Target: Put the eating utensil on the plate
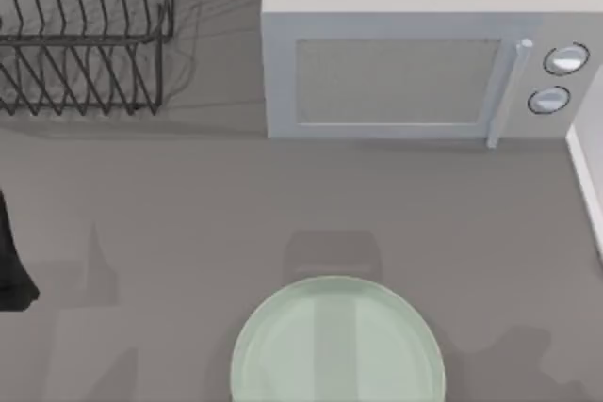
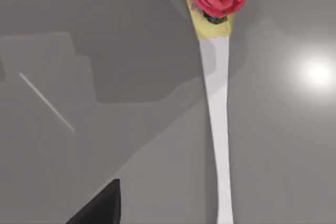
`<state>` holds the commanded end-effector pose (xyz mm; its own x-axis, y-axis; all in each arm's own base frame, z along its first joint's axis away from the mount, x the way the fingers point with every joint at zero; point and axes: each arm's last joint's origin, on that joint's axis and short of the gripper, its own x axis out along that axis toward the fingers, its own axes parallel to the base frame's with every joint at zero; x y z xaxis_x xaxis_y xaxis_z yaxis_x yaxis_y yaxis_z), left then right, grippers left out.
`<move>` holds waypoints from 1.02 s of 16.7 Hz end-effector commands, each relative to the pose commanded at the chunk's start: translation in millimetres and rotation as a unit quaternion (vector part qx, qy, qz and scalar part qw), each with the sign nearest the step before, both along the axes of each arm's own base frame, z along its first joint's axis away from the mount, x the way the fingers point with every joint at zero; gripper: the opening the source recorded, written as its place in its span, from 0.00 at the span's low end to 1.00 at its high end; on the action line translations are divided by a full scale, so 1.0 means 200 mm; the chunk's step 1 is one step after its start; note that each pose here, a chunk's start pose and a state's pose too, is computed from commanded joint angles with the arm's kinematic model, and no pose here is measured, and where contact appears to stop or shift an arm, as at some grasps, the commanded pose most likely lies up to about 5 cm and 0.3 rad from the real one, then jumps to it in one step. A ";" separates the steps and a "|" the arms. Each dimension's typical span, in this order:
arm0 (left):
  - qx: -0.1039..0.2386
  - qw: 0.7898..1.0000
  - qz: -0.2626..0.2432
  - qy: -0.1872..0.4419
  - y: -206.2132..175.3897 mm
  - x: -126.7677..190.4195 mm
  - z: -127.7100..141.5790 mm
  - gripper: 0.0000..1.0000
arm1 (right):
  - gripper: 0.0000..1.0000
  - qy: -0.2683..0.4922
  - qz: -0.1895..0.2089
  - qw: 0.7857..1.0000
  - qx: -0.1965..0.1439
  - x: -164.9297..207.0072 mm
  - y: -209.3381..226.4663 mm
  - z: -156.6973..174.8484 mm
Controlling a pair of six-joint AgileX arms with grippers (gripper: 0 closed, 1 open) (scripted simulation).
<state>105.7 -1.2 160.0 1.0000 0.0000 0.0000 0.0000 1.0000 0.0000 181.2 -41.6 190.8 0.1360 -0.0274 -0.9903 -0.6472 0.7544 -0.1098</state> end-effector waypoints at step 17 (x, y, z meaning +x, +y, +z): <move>0.000 1.000 0.000 0.000 0.00 0.00 0.00 1.00 | 1.00 0.064 0.043 0.997 0.013 0.11 -0.05 -0.29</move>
